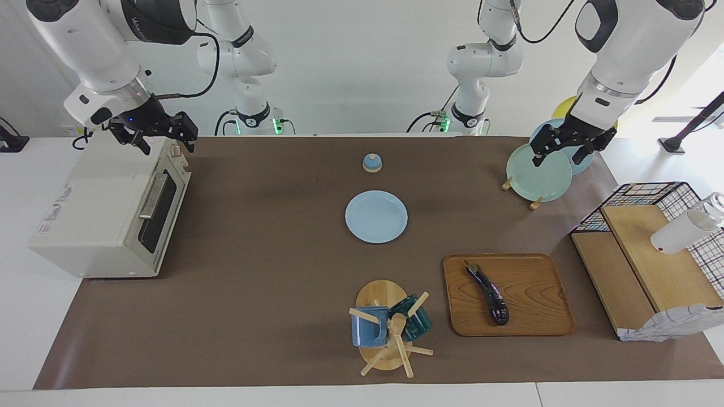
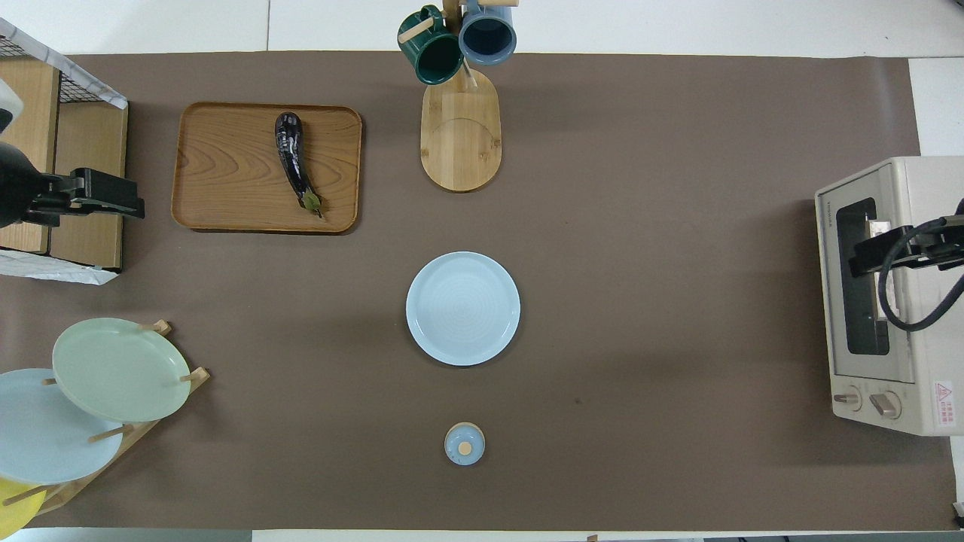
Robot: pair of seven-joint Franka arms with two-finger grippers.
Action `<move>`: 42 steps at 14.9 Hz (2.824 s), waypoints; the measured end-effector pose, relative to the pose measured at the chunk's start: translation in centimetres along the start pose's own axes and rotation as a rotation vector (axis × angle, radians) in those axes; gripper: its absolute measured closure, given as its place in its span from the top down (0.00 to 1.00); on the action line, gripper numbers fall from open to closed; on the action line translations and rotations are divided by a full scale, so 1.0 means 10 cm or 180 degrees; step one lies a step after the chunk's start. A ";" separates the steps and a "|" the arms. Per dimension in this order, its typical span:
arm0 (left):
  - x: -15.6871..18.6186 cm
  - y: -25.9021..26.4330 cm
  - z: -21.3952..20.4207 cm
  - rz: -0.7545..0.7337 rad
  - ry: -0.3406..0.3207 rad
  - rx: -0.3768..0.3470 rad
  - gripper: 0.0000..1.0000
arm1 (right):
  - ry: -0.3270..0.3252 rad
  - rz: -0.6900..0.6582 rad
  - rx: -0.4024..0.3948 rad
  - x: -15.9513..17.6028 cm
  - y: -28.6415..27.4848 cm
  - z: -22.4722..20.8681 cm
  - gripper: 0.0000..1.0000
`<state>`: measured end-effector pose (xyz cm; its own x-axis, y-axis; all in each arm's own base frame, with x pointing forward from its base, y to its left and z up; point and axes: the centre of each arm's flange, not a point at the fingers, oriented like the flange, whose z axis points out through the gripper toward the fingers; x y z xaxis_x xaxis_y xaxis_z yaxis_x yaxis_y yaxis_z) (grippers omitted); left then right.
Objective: Put eggplant into oven
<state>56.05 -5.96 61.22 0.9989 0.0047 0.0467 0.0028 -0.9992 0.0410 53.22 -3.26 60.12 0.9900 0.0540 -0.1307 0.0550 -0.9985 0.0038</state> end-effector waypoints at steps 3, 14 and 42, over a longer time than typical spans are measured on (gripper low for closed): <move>0.21 0.08 0.35 -0.0035 -0.0074 -0.0162 1.00 | 0.0000 0.0000 0.0000 0.00 0.00 0.00 1.00; 1.56 0.66 2.69 -0.0139 -0.0037 -0.0237 1.00 | 0.0274 -0.0283 -0.0039 0.09 0.00 0.23 0.47; 1.38 0.86 2.74 -0.0332 0.0310 -0.0245 0.38 | 0.0167 -0.0157 -0.0822 0.01 0.26 1.45 0.01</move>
<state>71.14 -15.61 34.83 0.9841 0.1160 0.1345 0.0990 -0.9870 0.1270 51.62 -5.96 45.76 0.9903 0.1097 -0.0853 0.1280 -0.9591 0.2523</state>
